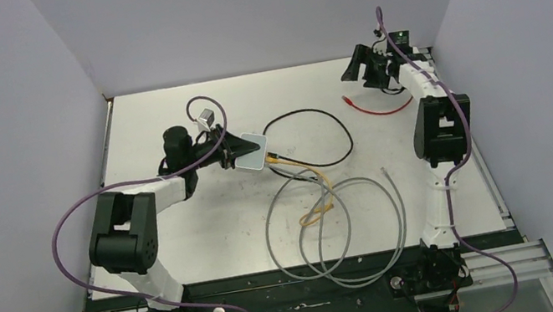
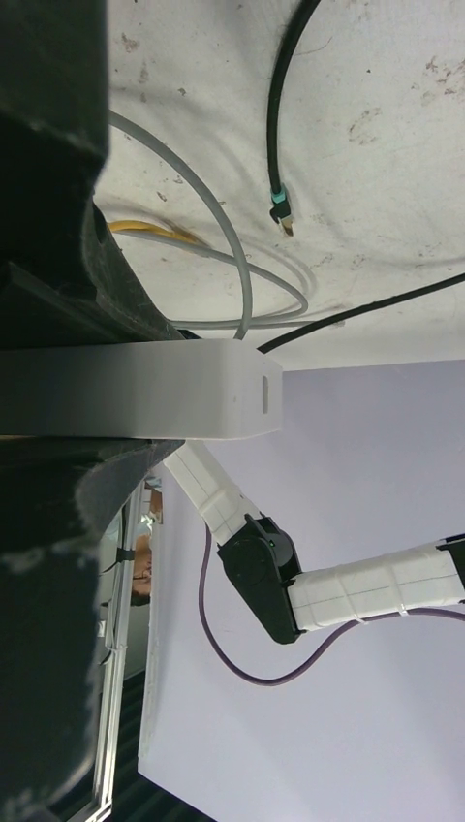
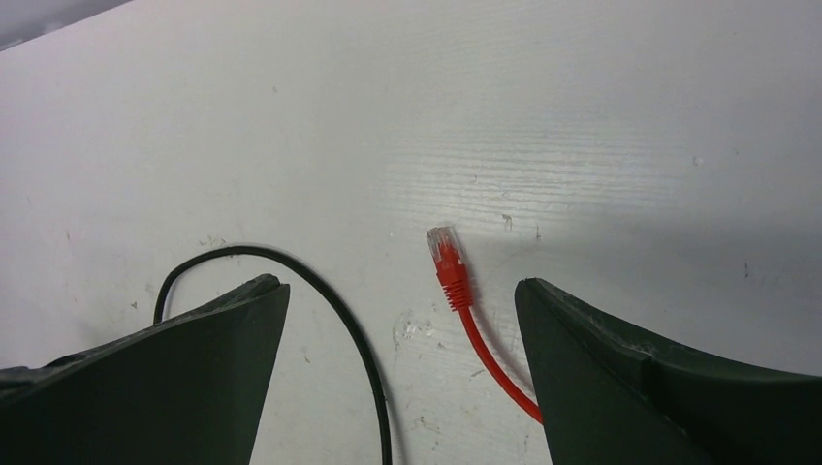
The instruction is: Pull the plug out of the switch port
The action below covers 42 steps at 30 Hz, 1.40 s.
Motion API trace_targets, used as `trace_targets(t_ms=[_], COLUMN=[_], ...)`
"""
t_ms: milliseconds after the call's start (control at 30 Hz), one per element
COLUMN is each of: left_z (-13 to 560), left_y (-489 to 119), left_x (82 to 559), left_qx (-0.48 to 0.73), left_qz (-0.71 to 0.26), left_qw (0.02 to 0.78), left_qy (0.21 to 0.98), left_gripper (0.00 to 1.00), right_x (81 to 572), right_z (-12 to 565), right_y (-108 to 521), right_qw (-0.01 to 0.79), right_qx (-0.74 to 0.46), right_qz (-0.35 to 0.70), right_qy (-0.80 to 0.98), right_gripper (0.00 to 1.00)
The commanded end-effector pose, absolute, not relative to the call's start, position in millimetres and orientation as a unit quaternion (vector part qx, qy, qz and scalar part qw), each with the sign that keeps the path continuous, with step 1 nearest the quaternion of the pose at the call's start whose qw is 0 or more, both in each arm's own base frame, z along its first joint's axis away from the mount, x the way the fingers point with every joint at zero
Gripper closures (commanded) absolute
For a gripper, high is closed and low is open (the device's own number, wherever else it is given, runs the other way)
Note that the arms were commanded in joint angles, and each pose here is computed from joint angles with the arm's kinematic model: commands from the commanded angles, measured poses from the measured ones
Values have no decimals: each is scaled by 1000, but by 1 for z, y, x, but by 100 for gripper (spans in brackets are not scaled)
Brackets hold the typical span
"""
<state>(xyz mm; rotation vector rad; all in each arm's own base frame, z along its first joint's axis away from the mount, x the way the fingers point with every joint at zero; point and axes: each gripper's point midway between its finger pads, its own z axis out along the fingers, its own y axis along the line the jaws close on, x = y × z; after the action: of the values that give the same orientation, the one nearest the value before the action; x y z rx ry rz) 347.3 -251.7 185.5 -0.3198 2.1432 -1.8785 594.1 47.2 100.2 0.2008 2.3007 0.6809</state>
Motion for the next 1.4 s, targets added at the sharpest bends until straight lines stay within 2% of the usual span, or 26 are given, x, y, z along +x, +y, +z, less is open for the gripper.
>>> trace_targets(t_ms=[0, 433, 833, 1367], left_z=[208, 193, 190, 240], left_y=[-256, -255, -244, -248], left_x=[355, 359, 364, 375], left_qx=[-73, -64, -19, 4], left_qz=[-665, -625, -539, -573], left_qw=[164, 160, 184, 260], left_qy=[724, 761, 822, 777], left_gripper=[100, 100, 100, 100], right_x=[589, 542, 500, 450], right_z=[146, 152, 168, 198], right_y=[54, 97, 151, 228], right_qw=[394, 354, 324, 285], right_qx=[66, 44, -2, -42], right_qz=[273, 312, 349, 468], right_qy=[875, 881, 879, 835], right_gripper=[10, 10, 10, 10])
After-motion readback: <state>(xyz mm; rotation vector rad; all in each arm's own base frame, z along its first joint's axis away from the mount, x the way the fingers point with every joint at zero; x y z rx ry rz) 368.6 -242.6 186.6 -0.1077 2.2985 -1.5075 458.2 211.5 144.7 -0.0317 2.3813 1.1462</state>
